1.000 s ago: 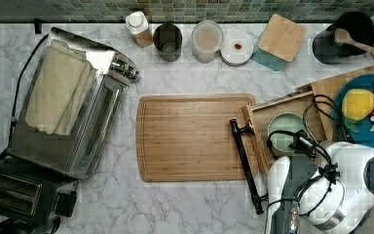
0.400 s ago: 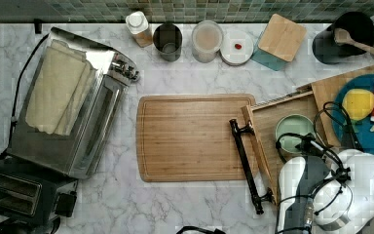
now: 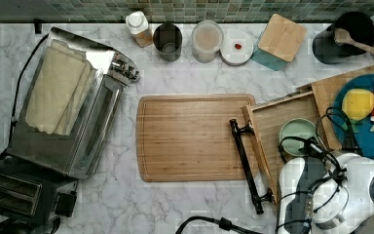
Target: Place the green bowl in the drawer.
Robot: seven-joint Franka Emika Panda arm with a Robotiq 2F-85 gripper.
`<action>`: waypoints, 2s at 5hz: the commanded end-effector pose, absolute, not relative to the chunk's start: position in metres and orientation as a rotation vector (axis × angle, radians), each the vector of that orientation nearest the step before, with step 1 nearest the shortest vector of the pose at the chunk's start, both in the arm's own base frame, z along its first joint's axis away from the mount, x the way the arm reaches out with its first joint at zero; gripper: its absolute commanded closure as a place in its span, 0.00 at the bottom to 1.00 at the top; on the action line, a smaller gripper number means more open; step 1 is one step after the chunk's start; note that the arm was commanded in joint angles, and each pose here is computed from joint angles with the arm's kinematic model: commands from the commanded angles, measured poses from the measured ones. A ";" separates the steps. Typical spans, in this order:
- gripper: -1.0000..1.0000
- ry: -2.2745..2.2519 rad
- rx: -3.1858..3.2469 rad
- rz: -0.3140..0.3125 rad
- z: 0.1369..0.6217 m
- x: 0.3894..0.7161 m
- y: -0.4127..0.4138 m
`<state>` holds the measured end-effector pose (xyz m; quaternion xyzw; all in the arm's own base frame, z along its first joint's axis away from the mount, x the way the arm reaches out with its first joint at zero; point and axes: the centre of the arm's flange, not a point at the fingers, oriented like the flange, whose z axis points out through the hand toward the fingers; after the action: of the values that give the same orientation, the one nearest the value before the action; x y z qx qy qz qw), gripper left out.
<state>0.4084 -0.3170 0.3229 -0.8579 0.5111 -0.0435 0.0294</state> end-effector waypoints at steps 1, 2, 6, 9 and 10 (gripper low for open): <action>1.00 1.680 -2.541 0.009 0.272 0.376 -0.330; 1.00 1.708 -2.525 -0.012 0.268 0.372 -0.335; 0.00 1.710 -2.529 -0.055 0.270 0.375 -0.337; 0.00 1.709 -2.530 -0.054 0.270 0.375 -0.337; 0.00 1.709 -2.530 -0.055 0.270 0.375 -0.337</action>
<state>0.3827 -0.3218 0.2574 -0.8267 0.5616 -0.0033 0.0345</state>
